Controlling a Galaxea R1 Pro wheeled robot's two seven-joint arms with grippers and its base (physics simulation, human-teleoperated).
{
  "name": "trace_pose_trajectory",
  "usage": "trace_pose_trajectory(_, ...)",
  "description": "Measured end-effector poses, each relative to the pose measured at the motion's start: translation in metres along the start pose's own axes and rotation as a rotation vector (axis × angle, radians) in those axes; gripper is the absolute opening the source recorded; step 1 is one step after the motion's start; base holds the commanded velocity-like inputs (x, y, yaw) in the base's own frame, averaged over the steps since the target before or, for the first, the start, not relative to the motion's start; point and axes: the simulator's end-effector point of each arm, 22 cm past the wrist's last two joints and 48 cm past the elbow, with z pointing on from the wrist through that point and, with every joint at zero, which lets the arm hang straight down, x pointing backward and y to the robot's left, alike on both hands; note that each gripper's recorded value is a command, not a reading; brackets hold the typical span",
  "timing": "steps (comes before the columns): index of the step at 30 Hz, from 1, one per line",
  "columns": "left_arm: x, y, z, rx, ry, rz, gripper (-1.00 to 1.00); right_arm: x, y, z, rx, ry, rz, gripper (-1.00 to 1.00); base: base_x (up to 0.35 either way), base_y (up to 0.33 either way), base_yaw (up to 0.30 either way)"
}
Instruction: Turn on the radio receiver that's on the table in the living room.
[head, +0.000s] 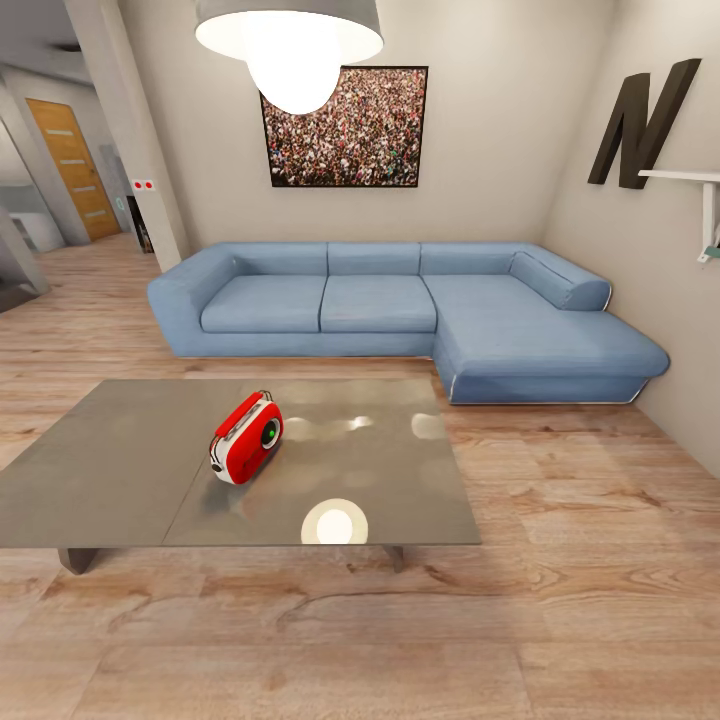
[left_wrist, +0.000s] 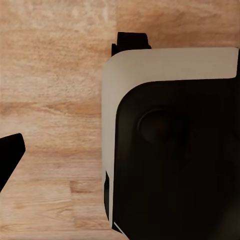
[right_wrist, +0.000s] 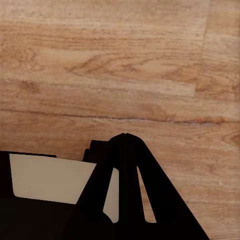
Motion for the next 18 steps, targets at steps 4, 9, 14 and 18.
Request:
trace_pose_trajectory(4, 0.0001, 0.0000, 0.0000, 0.000, 0.000, 0.000, 1.00, 0.0000, 0.0000, 0.0000, 0.000, 0.000, 0.000, -1.00, 0.000, 0.000, 0.000)
trace_pose_trajectory(9, 0.0000, 0.0000, 0.0000, 0.000, 0.000, 0.000, 1.00, 0.0000, 0.0000, 0.0000, 0.000, 0.000, -0.001, -1.00, 0.000, 0.000, 0.000)
trace_pose_trajectory(14, 0.0001, 0.0000, 0.0000, 0.000, 0.000, 0.000, 1.00, 0.0000, 0.0000, 0.0000, 0.000, 0.000, 0.000, -1.00, 0.000, 0.000, 0.000)
trace_pose_trajectory(18, 0.0002, 0.0000, 0.0000, 0.000, 0.000, 0.001, 1.00, 0.0000, 0.0000, 0.0000, 0.000, 0.000, -0.001, -1.00, 0.000, 0.000, 0.000)
